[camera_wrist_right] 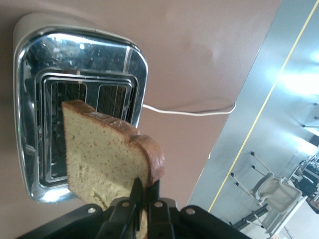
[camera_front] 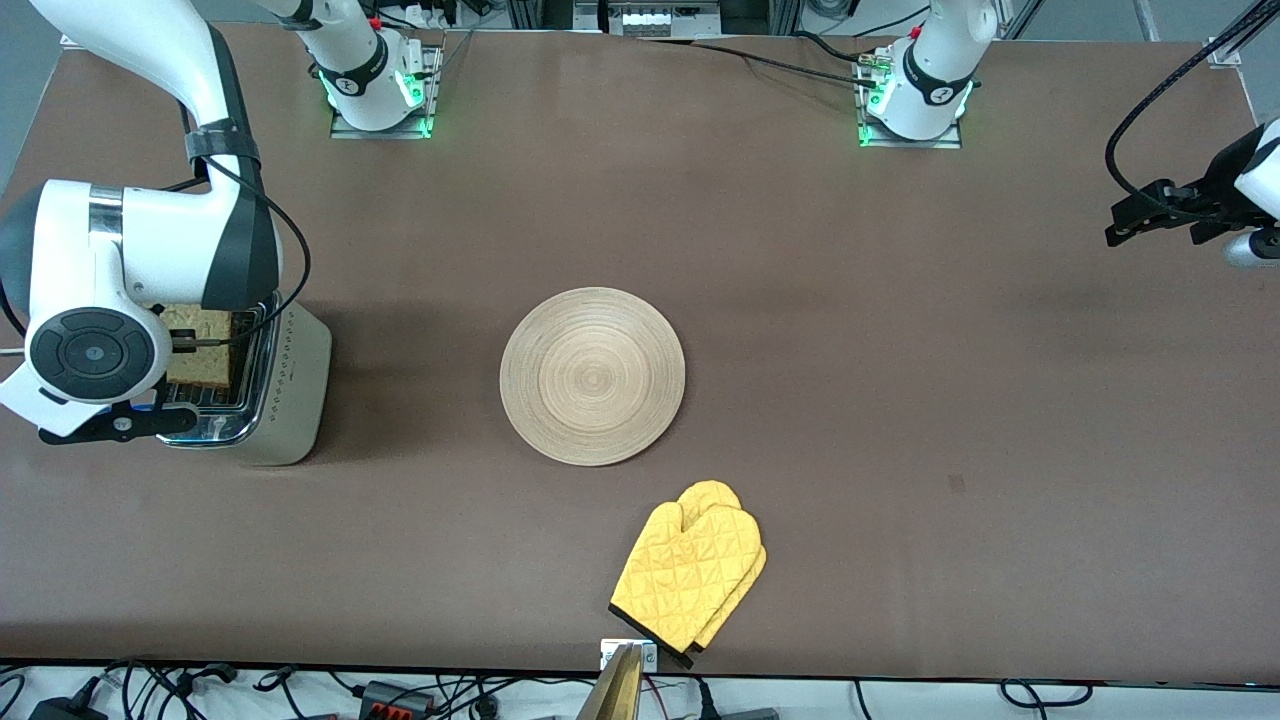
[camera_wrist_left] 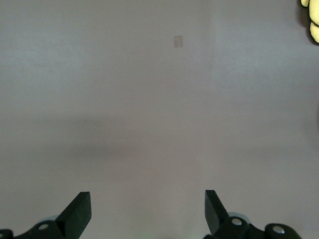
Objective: Move plate and put bread in toaster
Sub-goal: 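Lower the bread into the toaster slot with the right gripper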
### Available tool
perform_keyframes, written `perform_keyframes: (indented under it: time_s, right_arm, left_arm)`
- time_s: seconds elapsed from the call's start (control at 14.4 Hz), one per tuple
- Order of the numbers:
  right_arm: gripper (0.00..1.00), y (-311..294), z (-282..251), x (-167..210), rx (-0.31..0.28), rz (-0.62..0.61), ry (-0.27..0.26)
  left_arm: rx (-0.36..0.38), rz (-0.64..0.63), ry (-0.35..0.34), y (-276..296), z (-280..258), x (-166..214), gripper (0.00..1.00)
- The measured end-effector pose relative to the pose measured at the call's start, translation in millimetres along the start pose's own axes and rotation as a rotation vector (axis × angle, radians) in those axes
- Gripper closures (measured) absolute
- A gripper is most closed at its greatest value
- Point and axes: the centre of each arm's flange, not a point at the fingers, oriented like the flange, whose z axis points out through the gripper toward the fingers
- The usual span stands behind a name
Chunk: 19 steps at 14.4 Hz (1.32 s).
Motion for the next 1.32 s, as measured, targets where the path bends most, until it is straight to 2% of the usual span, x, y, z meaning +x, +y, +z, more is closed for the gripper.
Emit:
perform_keyframes:
  time_s: [0.35, 0.83, 1.32]
  right_arm:
    - [0.93, -6.5, 4.0, 4.8, 0.002, 0.002, 0.000]
    - [0.93, -19.8, 18.6, 7.0, 0.031, -0.004, -0.032]
    - [0.93, -22.7, 14.8, 12.9, 0.040, 0.039, 0.015]
  left_arm:
    - [-0.001, 0.000, 0.000, 1.0, -0.2, 0.0, 0.00]
    - [-0.001, -0.003, -0.011, 1.0, 0.8, -1.2, 0.00]
    - [-0.002, -0.005, -0.021, 0.6, 1.7, -2.3, 0.00]
